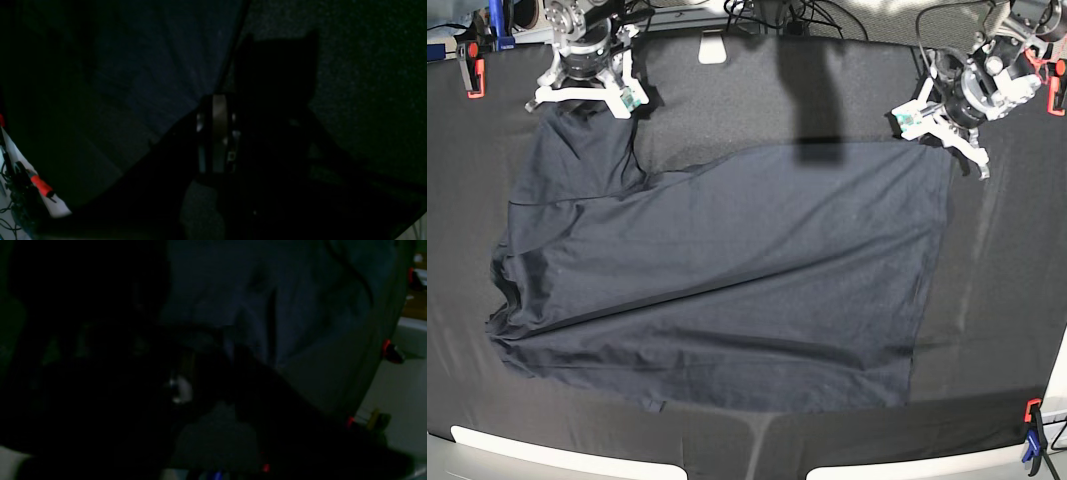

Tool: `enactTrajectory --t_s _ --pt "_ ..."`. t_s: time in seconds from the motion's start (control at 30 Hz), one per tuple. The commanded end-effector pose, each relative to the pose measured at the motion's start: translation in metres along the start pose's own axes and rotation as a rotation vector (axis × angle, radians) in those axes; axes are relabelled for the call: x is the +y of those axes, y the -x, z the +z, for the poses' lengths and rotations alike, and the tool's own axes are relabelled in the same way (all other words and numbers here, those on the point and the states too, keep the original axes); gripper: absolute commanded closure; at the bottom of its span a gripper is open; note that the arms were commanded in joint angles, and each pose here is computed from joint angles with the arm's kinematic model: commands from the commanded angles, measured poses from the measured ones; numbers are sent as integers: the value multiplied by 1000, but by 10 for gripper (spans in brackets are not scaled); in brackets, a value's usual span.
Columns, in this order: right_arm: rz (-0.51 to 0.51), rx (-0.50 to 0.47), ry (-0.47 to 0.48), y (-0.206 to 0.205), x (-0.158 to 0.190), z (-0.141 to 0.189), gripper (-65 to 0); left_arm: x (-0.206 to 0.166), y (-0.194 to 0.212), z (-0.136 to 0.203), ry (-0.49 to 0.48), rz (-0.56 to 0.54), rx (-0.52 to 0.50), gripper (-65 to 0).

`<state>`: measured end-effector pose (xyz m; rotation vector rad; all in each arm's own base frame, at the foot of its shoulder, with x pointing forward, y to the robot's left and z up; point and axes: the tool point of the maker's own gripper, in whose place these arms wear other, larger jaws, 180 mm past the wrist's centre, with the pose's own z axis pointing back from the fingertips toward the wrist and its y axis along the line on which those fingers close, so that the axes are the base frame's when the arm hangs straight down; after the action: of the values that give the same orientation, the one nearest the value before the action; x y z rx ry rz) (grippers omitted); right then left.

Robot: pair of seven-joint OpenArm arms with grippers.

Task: Layout the t-shirt on the table in an organized manner, then fold the t-shirt properly
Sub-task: 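Grasp the collar edge with both grippers and pull it taut, then lift the collar edge with both grippers and fold it toward the hem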

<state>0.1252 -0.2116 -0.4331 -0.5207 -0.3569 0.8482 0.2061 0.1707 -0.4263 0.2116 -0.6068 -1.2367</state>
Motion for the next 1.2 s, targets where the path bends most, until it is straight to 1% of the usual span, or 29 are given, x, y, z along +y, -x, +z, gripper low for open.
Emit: enactTrajectory --t_s 0.0,0.03,0.1,0.17,0.23,0.37,0.43,0.57,0.63,0.77,0.83,0.93,1.0,1.1,1.17 --pt "16 43 0 10 -1 0 -14 6 3 2 -16 -14 11 0" --pt "26 43 14 10 -3 0 0 6 3 2 -15 -14 11 0" --pt "45 42 41 10 -9 1 0 6 3 2 -16 -14 11 0" --pt "41 46 43 9 -10 3 0 6 4 2 -15 -14 13 0" --pt "37 44 39 9 -9 9 0 6 8 3 -16 -14 38 0" --pt "77 24 32 15 -4 32 0 5 38 6 -11 -1 208 0" --pt "116 28 45 23 -7 44 0 1 48 9 8 26 265 0" --pt "143 63 102 43 -21 66 0 -12 46 9 55 77 252 0" --pt "158 73 115 51 -25 75 0 -18 43 13 66 80 242 0" --pt "179 73 85 63 -20 93 0 -29 29 27 79 66 218 0" --pt "204 87 67 71 -16 102 0 -33 21 37 79 60 209 0" --pt "256 112 85 81 -15 116 0 -35 10 50 66 67 196 0" --pt "281 125 89 89 -12 125 0 -31 8 56 35 95 209 0" --pt "313 159 96 102 -10 138 0 -29 12 64 19 105 257 0" --pt "333 169 129 104 -15 140 0 -27 15 69 13 103 288 0"
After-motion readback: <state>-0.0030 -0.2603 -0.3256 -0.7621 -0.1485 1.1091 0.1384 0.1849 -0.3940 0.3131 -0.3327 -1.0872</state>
